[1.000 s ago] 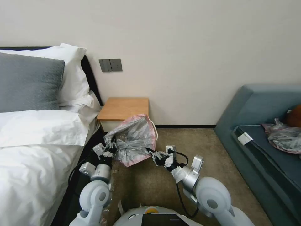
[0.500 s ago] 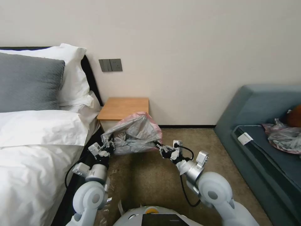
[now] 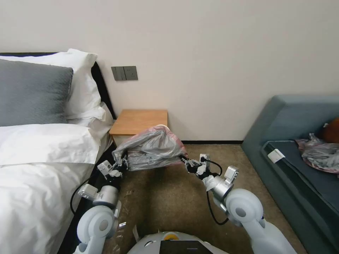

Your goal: Pick up the garbage bag from the table and place it over the trash can.

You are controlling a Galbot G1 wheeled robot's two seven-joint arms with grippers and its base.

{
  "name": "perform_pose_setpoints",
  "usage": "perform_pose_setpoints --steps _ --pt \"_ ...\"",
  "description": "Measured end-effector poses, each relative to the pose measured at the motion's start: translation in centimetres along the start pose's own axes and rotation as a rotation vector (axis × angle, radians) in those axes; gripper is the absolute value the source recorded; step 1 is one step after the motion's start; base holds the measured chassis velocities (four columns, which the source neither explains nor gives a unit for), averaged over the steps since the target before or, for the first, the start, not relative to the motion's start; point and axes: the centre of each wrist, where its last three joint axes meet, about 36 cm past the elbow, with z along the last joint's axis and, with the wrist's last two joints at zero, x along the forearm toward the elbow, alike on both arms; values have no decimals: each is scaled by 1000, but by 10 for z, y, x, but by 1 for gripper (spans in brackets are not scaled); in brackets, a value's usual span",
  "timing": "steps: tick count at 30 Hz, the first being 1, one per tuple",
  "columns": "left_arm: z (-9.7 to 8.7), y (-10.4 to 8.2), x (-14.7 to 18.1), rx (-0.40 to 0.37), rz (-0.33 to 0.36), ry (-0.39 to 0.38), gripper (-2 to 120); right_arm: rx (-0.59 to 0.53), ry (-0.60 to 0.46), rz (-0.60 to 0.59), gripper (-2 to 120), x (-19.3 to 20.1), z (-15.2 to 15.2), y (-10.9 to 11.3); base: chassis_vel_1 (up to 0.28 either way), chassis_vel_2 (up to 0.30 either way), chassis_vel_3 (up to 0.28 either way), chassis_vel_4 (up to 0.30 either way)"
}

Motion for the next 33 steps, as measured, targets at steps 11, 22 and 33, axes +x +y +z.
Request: perform_pose_setpoints --steps 11,22,33 --pt "-4 0 -1 -16 -30 -21 5 46 -2 -38 26 20 3 12 0 0 0 0" --pt "-9 2 -3 -29 -103 -22 5 122 -12 -78 68 38 0 28 0 0 0 0" --pt "-16 1 -1 2 -111 46 5 113 -181 -256 99 33 -15 13 0 0 0 0"
